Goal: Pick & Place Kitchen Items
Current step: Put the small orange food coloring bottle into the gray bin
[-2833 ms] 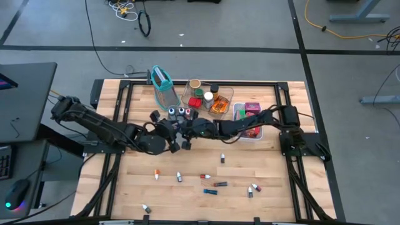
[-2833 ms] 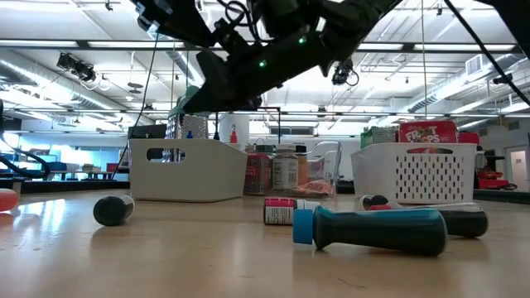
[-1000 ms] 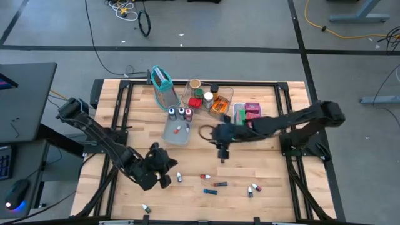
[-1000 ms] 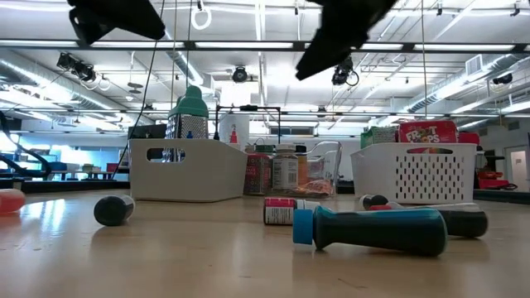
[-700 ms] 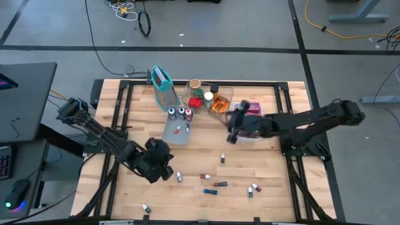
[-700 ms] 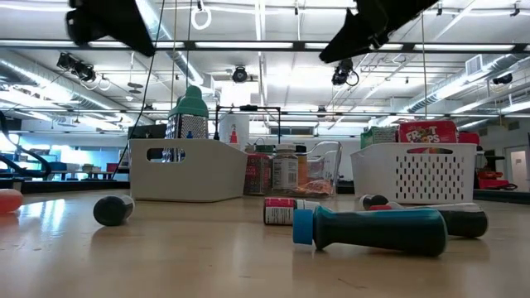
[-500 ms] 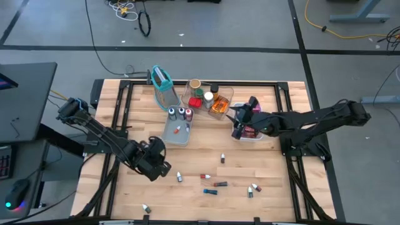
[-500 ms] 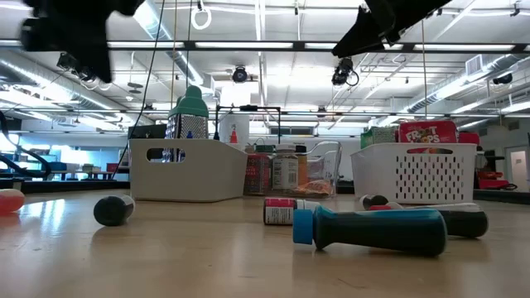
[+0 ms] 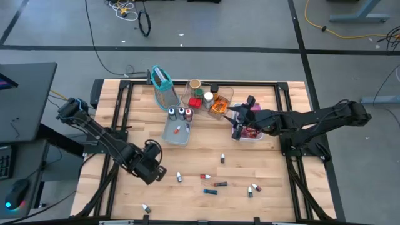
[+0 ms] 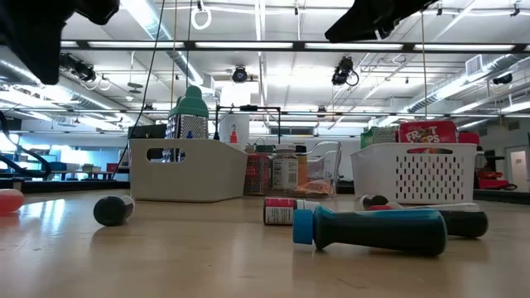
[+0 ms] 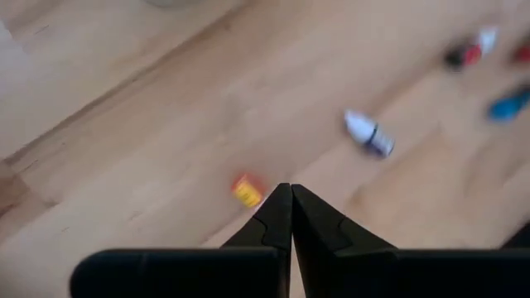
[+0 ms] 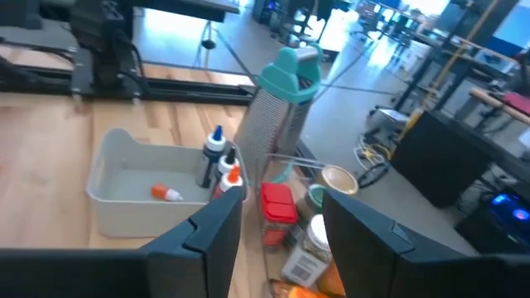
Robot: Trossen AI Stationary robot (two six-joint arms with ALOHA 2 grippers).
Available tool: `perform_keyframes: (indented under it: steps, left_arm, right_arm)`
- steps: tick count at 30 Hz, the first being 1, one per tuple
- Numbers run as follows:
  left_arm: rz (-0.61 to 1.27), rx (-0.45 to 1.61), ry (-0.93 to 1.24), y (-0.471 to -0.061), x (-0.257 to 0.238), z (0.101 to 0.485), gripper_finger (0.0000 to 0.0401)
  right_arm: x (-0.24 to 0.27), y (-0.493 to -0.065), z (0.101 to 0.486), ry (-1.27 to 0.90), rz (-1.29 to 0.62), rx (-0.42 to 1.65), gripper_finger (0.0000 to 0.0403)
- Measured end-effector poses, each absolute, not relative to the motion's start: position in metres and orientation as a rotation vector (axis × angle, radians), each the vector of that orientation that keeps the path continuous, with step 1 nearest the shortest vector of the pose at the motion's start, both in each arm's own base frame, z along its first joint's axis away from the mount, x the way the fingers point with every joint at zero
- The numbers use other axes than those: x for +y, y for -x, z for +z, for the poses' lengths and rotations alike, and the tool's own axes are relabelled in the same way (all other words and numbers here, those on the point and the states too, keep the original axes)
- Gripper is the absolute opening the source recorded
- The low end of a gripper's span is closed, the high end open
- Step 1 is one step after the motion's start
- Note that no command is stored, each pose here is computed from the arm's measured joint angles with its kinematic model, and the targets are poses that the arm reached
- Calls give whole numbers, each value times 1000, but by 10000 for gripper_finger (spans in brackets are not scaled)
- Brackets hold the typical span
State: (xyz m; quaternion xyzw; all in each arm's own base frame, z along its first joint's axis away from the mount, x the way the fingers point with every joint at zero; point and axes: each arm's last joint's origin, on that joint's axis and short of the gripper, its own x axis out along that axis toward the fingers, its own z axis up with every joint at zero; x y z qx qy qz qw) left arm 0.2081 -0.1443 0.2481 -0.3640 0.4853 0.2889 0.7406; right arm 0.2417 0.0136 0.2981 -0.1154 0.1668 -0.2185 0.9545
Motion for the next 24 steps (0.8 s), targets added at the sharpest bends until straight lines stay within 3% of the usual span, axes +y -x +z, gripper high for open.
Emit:
perform_keyframes:
  steps: [3,10,24]
  left_arm:
    - [566,1150,763,-210,-142,248,17]
    - [638,1137,879,-211,-143,246,45]
    - [885,1196,1000,-228,-158,192,198]
  right_arm:
    - [14,-242,298,237,-416,335,178]
    - [15,-242,299,217,-413,328,178]
    - [14,-241,293,215,-412,381,178]
